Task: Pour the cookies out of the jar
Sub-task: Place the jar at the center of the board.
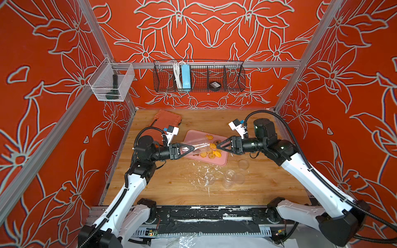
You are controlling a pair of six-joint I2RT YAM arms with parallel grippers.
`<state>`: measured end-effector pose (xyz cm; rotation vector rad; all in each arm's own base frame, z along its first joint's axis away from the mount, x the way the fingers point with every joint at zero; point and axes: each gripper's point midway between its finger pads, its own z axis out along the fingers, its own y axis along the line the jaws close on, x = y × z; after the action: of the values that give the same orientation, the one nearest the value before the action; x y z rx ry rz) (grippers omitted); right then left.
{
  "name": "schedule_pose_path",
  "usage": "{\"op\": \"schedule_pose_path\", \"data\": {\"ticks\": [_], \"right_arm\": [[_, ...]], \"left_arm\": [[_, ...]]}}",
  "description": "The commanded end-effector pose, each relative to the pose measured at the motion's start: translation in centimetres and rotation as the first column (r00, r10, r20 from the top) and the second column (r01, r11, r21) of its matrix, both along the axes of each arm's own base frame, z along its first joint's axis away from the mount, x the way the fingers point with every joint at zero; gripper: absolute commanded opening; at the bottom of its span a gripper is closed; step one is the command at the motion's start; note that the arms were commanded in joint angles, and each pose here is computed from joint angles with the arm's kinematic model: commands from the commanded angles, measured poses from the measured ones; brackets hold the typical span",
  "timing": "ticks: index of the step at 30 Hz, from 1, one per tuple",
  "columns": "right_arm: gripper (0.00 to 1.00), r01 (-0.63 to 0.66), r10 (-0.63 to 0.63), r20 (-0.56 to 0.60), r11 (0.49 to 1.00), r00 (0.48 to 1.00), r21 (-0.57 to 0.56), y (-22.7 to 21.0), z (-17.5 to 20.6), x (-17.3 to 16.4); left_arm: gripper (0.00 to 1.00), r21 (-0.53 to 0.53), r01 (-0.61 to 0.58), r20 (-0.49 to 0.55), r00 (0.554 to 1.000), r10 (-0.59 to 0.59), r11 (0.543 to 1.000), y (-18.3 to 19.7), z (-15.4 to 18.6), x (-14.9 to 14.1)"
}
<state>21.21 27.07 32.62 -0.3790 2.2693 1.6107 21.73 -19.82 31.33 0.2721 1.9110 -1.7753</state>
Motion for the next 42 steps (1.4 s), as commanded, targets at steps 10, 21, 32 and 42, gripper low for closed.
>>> {"op": "schedule_pose_path", "data": {"ticks": [10,21,32,42], "right_arm": [[0.96,-0.163,0.162,0.015,0.983,0.987,0.082,5.4,1.8,-1.1],[0.89,-0.201,0.199,0.025,0.972,0.98,0.123,6.5,2.6,-1.7],[0.81,-0.187,0.186,0.02,0.973,0.982,0.139,6.7,2.5,-1.4],[0.79,-0.181,0.181,0.017,0.972,0.983,0.147,6.9,2.4,-1.2]], "left_arm": [[0.56,-0.016,0.052,0.043,0.998,-0.052,0.999,-0.6,0.9,-1.2],[0.55,-0.015,0.059,0.035,0.998,-0.058,0.998,-0.9,0.5,-1.3],[0.56,-0.023,0.07,0.028,0.997,-0.07,0.997,-1.1,0.5,-1.7],[0.56,-0.026,0.069,0.017,0.998,-0.069,0.997,-1.2,0.3,-1.7]]}}
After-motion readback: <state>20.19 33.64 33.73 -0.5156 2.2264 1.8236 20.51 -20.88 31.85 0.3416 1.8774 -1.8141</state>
